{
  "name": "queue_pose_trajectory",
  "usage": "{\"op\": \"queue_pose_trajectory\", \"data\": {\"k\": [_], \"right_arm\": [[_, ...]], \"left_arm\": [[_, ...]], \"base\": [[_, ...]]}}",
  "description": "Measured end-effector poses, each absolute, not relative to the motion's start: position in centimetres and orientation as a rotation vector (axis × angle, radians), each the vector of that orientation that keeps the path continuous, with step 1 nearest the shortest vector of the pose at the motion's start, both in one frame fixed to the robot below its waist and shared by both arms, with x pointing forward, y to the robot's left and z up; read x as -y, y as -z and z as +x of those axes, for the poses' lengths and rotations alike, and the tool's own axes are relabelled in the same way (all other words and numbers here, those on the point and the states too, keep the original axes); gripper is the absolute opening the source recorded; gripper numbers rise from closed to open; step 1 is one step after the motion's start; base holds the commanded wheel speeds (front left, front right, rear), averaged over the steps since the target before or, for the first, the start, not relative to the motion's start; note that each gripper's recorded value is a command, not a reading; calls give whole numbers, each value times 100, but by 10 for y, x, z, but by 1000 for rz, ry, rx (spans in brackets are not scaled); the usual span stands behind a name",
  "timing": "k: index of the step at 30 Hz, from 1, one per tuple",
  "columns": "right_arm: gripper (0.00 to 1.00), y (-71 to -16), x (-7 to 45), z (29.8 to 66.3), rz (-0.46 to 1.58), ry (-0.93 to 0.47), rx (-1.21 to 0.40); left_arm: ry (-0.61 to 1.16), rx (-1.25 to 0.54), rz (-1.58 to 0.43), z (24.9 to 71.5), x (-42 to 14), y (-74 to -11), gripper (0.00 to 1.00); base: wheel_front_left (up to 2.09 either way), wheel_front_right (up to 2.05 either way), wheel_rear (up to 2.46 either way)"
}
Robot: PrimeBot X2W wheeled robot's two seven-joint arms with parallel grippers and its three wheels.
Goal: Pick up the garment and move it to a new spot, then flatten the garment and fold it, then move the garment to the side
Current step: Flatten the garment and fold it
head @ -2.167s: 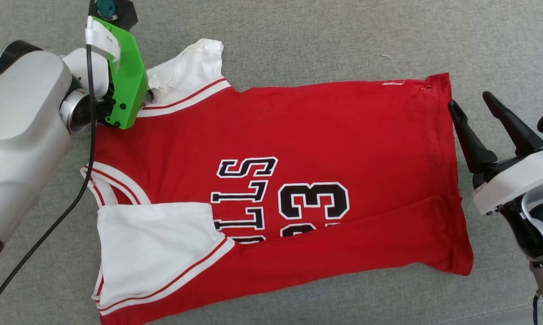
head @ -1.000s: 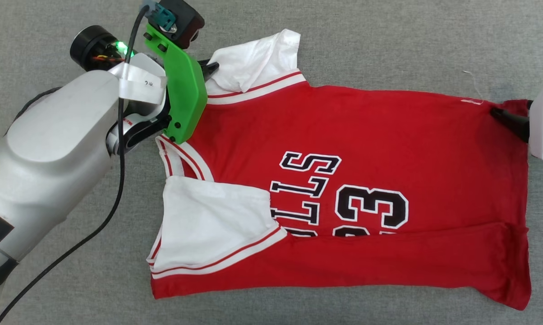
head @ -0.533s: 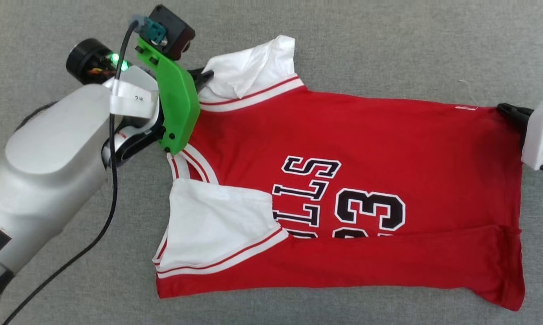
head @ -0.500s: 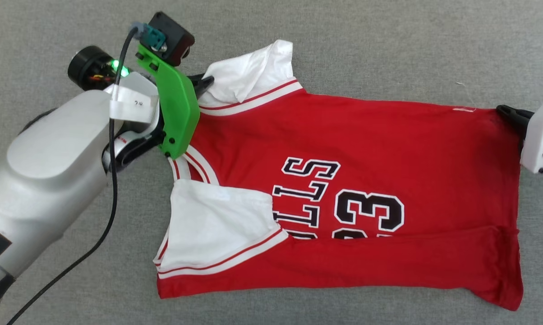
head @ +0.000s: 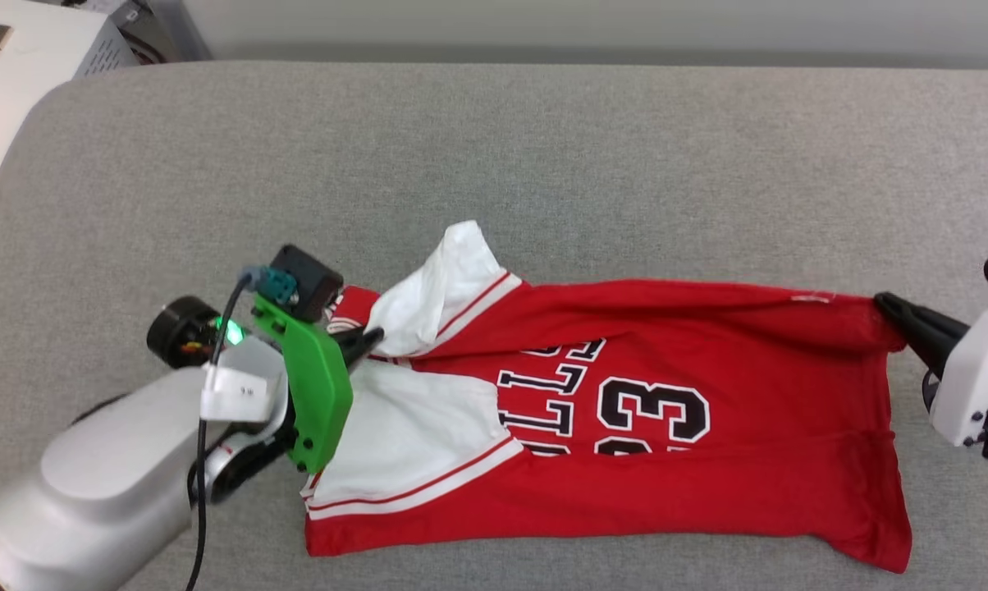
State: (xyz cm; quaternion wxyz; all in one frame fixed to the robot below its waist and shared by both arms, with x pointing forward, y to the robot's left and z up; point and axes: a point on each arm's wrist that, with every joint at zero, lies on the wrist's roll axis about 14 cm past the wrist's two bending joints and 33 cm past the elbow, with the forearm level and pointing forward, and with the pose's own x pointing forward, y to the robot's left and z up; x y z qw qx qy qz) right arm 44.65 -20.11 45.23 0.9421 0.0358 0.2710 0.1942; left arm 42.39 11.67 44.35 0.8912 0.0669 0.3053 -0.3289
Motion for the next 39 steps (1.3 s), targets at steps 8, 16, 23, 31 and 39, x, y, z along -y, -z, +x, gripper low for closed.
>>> {"op": "queue_pose_trajectory", "data": {"k": [8, 16, 23, 31, 39], "right_arm": [[0, -444, 207, 393, 102, -394, -579], [0, -408, 204, 355, 166, -374, -715], [100, -386, 199, 347, 186, -364, -793], [100, -438, 207, 369, 230, -354, -612], [100, -458, 239, 371, 302, -287, -636]], "left_arm": [[675, -661, 82, 369, -113, -429, 0], [641, -773, 18, 340, -119, -393, 0], [573, -738, -5, 356, -125, -380, 100], [468, -510, -33, 373, -134, -421, 100], [296, -252, 30, 395, -159, -473, 100]], "base": [[0, 0, 0], [0, 0, 0], [0, 0, 0], [0, 0, 0], [0, 0, 0]]}}
